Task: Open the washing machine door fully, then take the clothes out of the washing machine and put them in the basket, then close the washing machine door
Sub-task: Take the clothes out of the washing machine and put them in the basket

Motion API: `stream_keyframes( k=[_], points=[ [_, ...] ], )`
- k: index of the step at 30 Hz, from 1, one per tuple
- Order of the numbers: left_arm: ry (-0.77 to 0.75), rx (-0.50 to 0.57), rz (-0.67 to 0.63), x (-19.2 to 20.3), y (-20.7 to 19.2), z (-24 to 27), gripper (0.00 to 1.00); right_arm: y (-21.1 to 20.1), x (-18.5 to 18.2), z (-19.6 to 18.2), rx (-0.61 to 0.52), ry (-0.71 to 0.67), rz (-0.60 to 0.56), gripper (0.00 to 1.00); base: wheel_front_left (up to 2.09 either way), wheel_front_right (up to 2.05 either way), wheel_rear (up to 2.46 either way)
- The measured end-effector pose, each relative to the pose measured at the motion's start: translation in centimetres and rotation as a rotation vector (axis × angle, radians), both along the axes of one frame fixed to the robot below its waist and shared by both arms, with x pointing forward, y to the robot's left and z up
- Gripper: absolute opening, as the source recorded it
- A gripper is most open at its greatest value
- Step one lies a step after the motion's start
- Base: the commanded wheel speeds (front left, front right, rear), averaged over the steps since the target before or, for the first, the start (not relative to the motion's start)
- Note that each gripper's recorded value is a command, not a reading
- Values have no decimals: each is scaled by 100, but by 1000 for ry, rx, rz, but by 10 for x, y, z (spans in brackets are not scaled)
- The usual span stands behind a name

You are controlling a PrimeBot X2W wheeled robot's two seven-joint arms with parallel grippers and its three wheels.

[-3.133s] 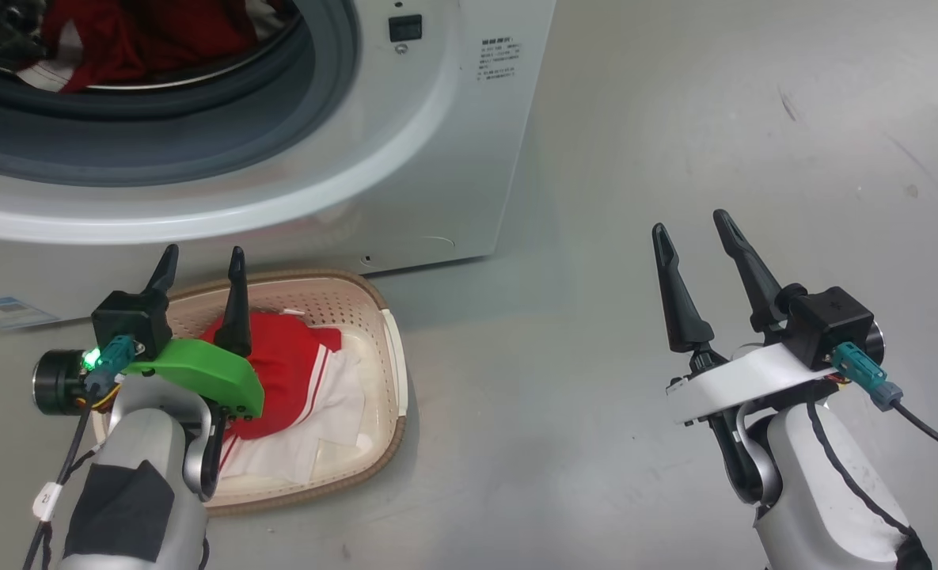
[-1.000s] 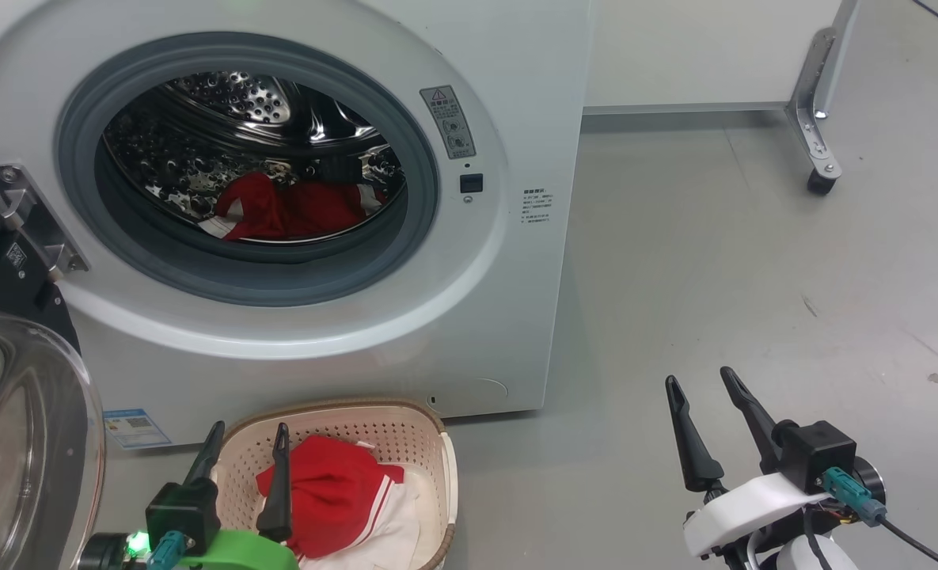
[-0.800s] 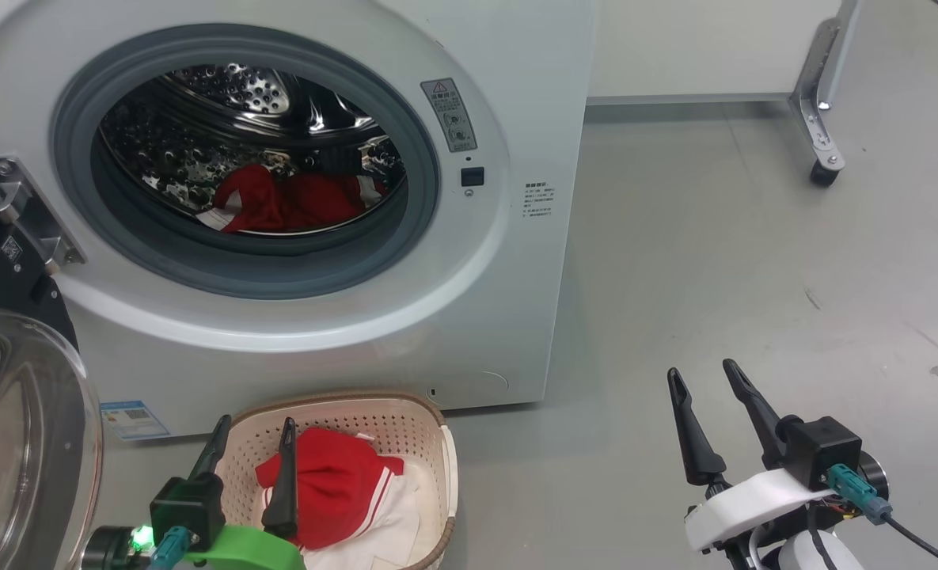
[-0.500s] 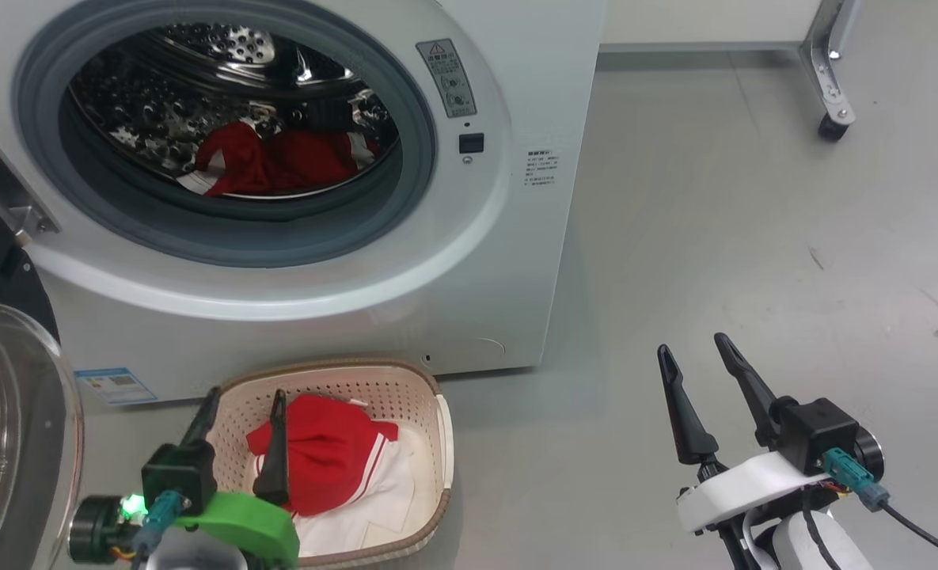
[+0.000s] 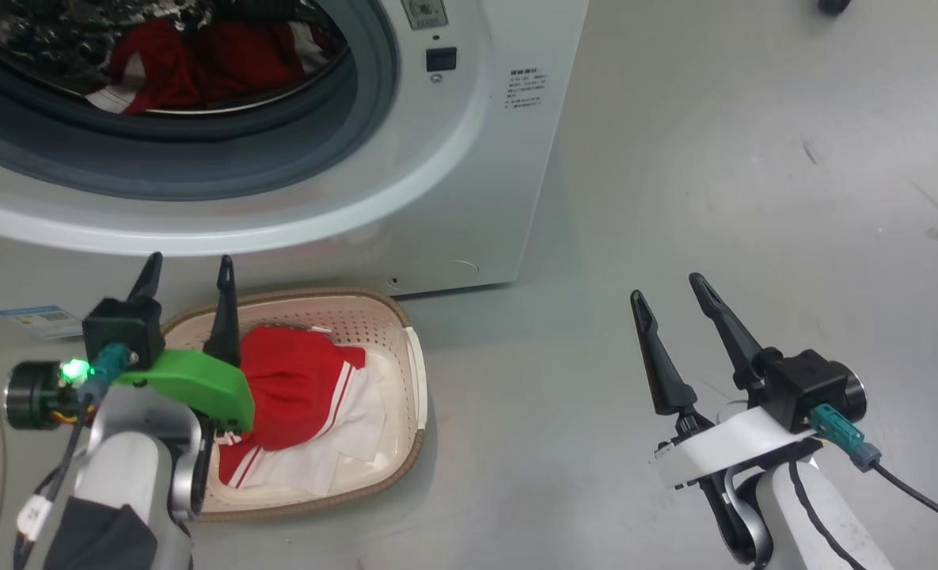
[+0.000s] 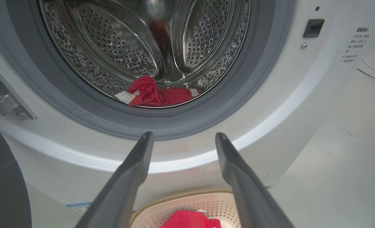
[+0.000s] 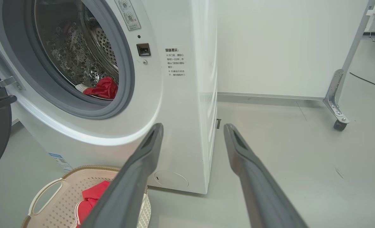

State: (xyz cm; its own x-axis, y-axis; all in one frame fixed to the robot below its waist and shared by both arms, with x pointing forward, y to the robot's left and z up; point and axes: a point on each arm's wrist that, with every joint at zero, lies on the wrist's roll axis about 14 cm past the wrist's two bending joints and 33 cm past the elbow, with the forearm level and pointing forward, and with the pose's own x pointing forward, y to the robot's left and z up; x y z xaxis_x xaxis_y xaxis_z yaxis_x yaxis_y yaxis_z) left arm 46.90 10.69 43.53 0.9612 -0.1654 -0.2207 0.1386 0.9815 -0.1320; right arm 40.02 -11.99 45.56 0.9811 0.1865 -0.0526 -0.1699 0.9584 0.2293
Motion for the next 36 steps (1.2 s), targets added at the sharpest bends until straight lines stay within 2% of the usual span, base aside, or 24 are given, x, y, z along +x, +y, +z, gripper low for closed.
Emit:
stream_keyframes(
  k=[8, 22, 36],
  points=[
    [62, 38, -33, 47, -3, -21, 100, 0, 17, -7, 24, 11, 2, 100, 0, 0, 0],
    [105, 94, -45, 157, 3, -48, 100, -11, 52, -26, 96, 39, -34, 100, 0, 0, 0],
    [202, 219, -103, 213, 0, -106, 100, -37, 55, -54, 84, 122, -118, 100, 0, 0, 0]
  ],
)
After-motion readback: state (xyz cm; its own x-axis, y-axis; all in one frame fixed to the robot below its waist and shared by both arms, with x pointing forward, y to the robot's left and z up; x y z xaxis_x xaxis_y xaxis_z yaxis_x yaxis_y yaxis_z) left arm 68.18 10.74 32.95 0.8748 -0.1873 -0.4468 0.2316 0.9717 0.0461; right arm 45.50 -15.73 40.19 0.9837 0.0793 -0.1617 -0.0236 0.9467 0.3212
